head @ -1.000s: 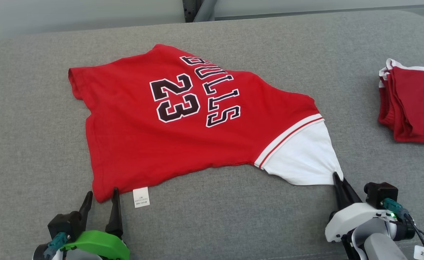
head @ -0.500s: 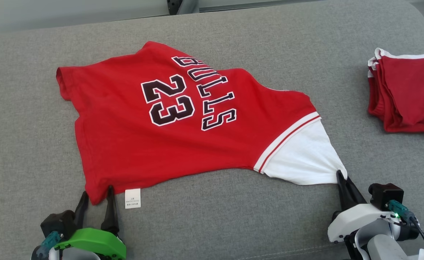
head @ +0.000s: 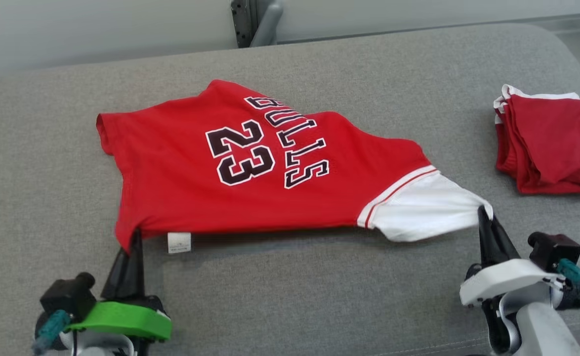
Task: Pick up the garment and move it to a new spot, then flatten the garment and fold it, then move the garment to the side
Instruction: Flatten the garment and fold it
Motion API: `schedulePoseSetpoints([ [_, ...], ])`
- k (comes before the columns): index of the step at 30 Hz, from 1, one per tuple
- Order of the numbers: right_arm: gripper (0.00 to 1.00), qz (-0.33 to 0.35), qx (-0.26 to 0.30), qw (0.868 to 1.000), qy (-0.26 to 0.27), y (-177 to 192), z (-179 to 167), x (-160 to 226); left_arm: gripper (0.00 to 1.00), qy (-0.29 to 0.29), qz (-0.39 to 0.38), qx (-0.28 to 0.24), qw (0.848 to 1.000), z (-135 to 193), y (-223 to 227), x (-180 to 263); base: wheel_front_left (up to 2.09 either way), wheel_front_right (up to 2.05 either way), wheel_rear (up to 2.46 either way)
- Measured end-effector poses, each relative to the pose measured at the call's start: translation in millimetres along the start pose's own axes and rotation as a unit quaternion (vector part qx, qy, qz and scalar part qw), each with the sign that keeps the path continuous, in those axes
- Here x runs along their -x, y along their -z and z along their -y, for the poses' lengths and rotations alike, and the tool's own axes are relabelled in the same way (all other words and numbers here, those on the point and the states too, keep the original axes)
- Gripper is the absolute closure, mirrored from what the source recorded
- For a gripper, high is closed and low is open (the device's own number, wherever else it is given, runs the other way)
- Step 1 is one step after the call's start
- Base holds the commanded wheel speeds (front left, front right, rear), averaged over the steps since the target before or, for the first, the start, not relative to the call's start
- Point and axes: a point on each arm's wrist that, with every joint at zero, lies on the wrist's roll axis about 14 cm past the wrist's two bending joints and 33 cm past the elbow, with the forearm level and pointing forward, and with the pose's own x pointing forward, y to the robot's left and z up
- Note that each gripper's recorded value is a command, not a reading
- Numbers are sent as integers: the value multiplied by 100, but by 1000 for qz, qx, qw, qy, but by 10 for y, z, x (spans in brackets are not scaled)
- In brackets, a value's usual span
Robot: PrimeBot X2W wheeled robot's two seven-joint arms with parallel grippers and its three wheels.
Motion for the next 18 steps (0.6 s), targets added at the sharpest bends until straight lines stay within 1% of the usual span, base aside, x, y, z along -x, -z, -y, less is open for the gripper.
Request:
schedulePoseSetpoints([
  [2, 100, 40, -4, 999, -10, -267, -69, -51, 100, 11, 46, -11, 999, 14, -319, -8, 0, 0, 0],
  [4, 100, 91, -5, 995, -27, -616, -185, -112, 100, 24, 81, -35, 996, 15, -599, 8, 0, 0, 0],
  [6, 100, 143, -4, 989, -47, -1005, -310, -160, 100, 47, 117, -65, 990, 64, -915, -18, 0, 0, 0],
  [8, 100, 200, 11, 977, -71, -1454, -424, -183, 100, 72, 158, -99, 980, 140, -1289, -57, 0, 0, 0],
  [10, 100, 261, 30, 960, -97, -1951, -566, -169, 100, 93, 201, -126, 967, 219, -1700, -89, 0, 0, 0],
  [13, 100, 344, 54, 928, -136, -2653, -823, -64, 100, 117, 266, -159, 944, 351, -2377, -90, 0, 0, 0],
  [15, 100, 386, 65, 907, -157, -3025, -968, 27, 100, 129, 296, -190, 927, 460, -2787, -73, 0, 0, 0],
  [18, 100, 432, 86, 880, -179, -3496, -1150, 118, 100, 137, 325, -213, 911, 575, -3239, -89, 0, 0, 0],
])
